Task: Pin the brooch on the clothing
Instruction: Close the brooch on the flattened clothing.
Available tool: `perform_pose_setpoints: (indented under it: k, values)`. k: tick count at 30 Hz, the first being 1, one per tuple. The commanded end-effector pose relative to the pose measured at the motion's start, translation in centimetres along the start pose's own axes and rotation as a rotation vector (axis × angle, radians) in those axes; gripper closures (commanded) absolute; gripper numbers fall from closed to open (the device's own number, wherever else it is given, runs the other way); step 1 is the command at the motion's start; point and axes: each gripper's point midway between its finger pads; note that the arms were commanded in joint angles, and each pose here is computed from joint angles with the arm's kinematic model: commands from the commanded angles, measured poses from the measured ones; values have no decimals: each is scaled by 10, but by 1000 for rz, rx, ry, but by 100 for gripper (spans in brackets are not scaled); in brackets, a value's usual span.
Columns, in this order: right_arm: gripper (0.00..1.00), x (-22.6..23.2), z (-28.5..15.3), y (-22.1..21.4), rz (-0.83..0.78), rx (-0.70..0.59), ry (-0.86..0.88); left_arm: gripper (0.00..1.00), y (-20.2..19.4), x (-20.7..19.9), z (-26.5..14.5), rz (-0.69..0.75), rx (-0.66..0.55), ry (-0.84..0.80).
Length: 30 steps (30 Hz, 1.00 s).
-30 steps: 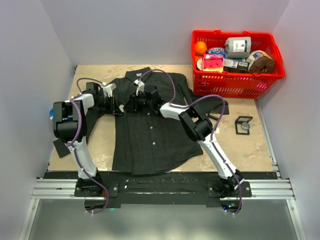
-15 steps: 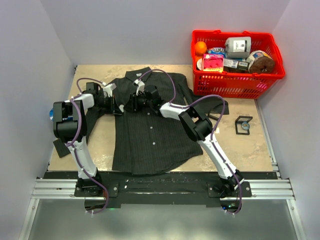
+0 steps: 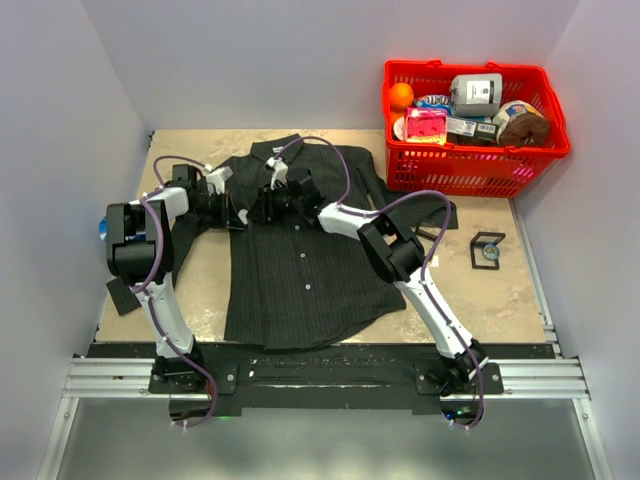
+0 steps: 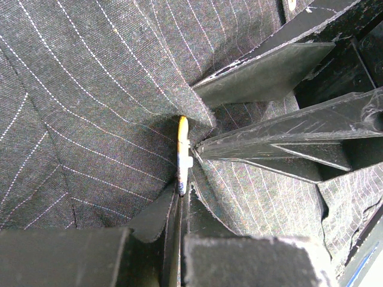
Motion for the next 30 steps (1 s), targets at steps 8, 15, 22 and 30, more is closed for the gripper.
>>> perform_pose_setpoints:
  k: [8,15,22,30]
  values:
    - [59,-8,11,-20,-3,50,-37,100,-15,12,12,2,70,79]
    - [59,-8,12,-22,-6,55,-39,100,-15,13,12,1,71,86]
    - [61,-7,12,-23,-14,60,-36,100,-12,13,10,-4,60,93]
    - [64,-3,10,-23,-22,51,-28,100,-11,15,10,-21,62,108]
Point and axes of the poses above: each gripper's point midway between its finger pads, its own z axis out along the fingers, its own x axis along the line the jaws close on, y = z × x, and after that the axes turned 11 degrees about z, right-handed
